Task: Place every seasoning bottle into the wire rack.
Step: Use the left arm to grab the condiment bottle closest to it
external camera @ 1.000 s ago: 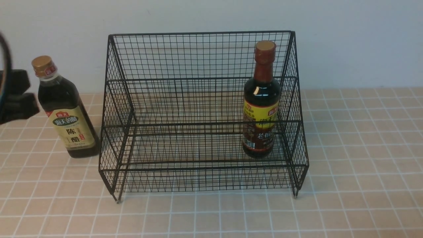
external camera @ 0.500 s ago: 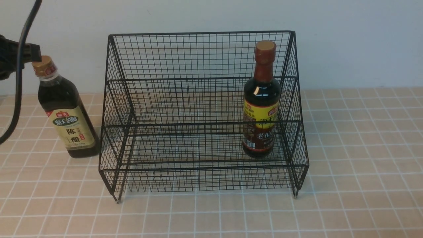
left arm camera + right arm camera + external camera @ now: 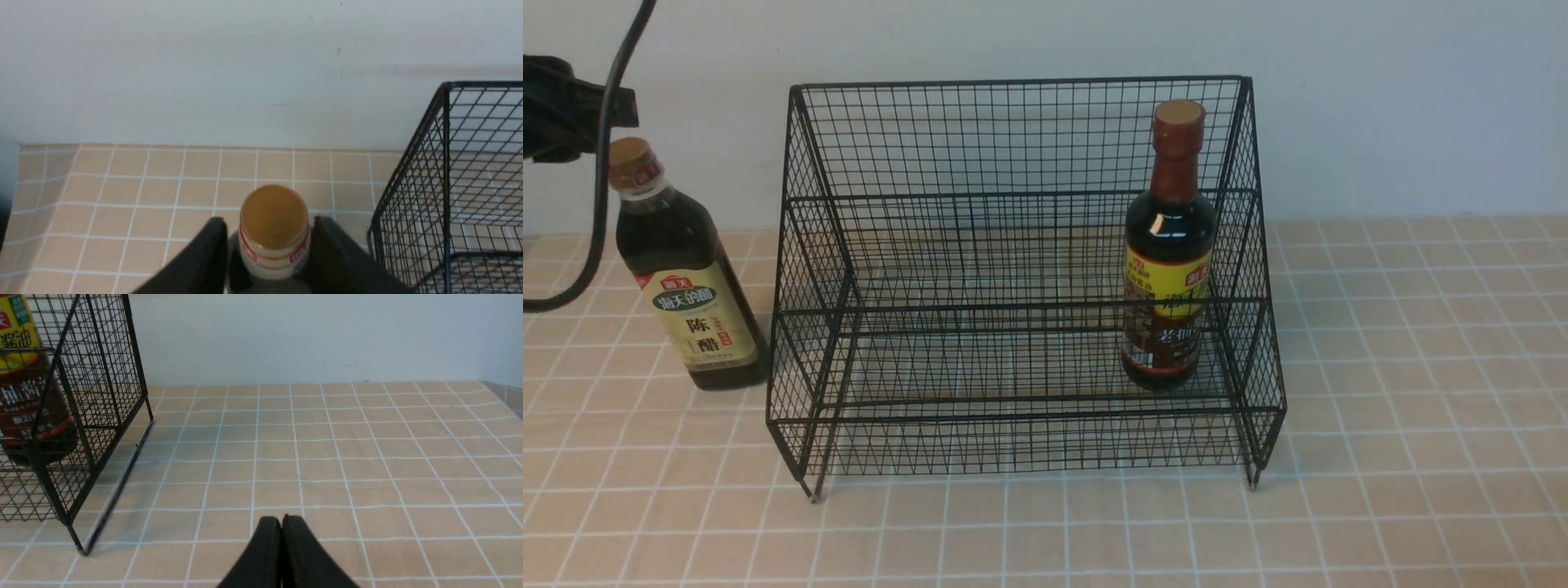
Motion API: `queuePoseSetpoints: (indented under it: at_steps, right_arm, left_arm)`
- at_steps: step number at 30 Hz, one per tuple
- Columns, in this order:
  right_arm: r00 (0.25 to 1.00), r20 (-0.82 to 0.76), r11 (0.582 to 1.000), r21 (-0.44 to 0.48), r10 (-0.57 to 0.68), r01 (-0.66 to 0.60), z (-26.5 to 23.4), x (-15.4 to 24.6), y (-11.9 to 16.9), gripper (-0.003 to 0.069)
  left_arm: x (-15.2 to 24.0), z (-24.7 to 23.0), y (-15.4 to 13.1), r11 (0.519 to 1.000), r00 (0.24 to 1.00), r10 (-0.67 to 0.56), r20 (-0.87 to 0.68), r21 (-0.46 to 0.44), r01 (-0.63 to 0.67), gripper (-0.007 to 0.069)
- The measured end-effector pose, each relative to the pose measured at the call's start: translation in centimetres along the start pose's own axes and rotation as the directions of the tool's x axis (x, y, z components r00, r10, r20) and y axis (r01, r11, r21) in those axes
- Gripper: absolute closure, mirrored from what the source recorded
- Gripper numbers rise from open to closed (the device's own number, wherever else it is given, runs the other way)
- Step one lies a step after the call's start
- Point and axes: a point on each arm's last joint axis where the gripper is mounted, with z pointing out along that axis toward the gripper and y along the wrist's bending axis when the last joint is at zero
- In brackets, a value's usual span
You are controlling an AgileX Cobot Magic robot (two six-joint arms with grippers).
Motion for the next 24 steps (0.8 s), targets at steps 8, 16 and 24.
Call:
queuePoseSetpoints:
  at_steps: [8,16,24]
  right_arm:
    - [1.0,0.0,1.0,0.0,0.0,0.0,0.0,0.0,0.0,0.0673]
    - [1.0,0.0,1.0,0.0,-0.001,0.001,0.0,0.0,0.0,0.0673]
    - [1.0,0.0,1.0,0.0,-0.001,0.001,0.0,0.0,0.0,0.0673]
  left_arm:
    - [0.9,3.7,0.0,1.0,1.0,0.01,-0.015,-0.003,-0.01,-0.0001]
    - [2.1,6.9,0.1,0.999,0.998,0.033,-0.048,-0.008,-0.034,-0.0027]
    - [3.1,8.6,0.2,0.997,0.994,0.071,-0.086,-0.014,-0.073,0.0135]
